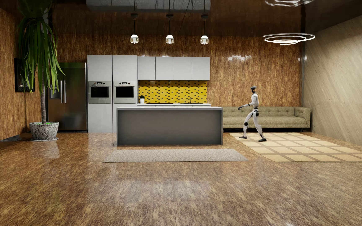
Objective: Avoid the counter
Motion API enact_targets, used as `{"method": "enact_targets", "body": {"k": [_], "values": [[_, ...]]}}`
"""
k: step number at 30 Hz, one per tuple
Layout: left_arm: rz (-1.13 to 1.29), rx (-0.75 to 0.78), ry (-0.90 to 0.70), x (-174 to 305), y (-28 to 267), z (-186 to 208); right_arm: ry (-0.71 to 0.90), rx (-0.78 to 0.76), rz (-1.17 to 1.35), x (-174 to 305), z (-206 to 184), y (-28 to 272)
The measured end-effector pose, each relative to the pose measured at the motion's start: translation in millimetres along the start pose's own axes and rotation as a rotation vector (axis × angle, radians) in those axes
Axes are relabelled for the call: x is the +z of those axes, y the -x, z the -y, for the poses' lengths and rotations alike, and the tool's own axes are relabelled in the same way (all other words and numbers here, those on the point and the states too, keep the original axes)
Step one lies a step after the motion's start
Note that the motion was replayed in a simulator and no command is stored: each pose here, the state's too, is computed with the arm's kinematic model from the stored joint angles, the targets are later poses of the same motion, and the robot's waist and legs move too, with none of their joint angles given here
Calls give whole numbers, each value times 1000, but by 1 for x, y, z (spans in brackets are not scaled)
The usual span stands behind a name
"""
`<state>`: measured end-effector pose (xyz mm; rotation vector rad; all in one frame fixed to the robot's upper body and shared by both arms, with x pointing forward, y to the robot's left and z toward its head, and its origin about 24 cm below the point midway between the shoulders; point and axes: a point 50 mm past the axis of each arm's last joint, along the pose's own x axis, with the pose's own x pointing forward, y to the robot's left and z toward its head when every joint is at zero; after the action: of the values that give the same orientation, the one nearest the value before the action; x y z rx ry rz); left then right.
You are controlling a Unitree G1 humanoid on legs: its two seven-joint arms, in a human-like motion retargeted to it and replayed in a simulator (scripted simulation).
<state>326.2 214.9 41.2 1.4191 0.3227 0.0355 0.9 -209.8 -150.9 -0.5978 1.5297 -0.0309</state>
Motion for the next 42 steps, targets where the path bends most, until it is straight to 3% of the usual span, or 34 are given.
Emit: {"method": "enact_targets", "body": {"k": [3, 6, 9, 11, 14, 16, 19, 21, 22, 24, 26, 28, 30, 31, 32, 33, 34, 35, 36, 39, 42], "values": [[223, 123, 58, 45, 9, -28, 52, -25, 34, 6, 7, -3], [302, 27, -30, 51, 32, 2, 79, -31, 121, 27, 8, -1], [169, -201, -228, 14, 61, 75, 157, -2, 261, 62, -1, 6], [9, -432, -304, -16, 87, 133, 223, -56, 370, 92, 8, 15], [-288, -912, -281, -61, 160, 214, 165, -180, 570, 132, 31, 36], [-255, -1154, -326, -68, 215, 242, 165, -211, 718, 158, 46, 52], [-271, -1198, -125, -61, 281, 259, 251, -245, 882, 195, 59, 77], [-337, -1250, 6, -55, 311, 265, 278, -261, 878, 202, 60, 78], [-308, -1311, -18, -55, 318, 267, 293, -249, 833, 199, 57, 71], [-184, -1332, -161, -55, 311, 264, 353, -207, 686, 180, 48, 49], [-235, -1168, -124, -56, 290, 253, 472, -128, 509, 150, 31, 25], [-438, -986, 103, -56, 278, 242, 573, -45, 336, 110, 13, 6], [-622, -855, 323, -56, 252, 237, 561, -14, 259, 84, 9, 0], [-616, -854, 287, -55, 239, 239, 496, -16, 251, 74, 11, 0], [-531, -874, 142, -51, 217, 238, 401, -34, 251, 65, 11, 1], [-347, -873, -106, -41, 189, 232, 307, -38, 261, 57, 9, 3], [-131, -805, -317, -24, 157, 220, 250, -44, 261, 50, 10, 4], [12, -696, -388, -5, 127, 202, 220, -62, 277, 47, 14, 6], [80, -587, -363, 12, 100, 179, 215, -75, 291, 45, 17, 8], [213, -252, -75, 60, 44, 92, 204, -93, 303, 40, 21, 11], [338, 23, 42, 82, 34, 22, 218, -16, 278, 37, 13, 9]]}}
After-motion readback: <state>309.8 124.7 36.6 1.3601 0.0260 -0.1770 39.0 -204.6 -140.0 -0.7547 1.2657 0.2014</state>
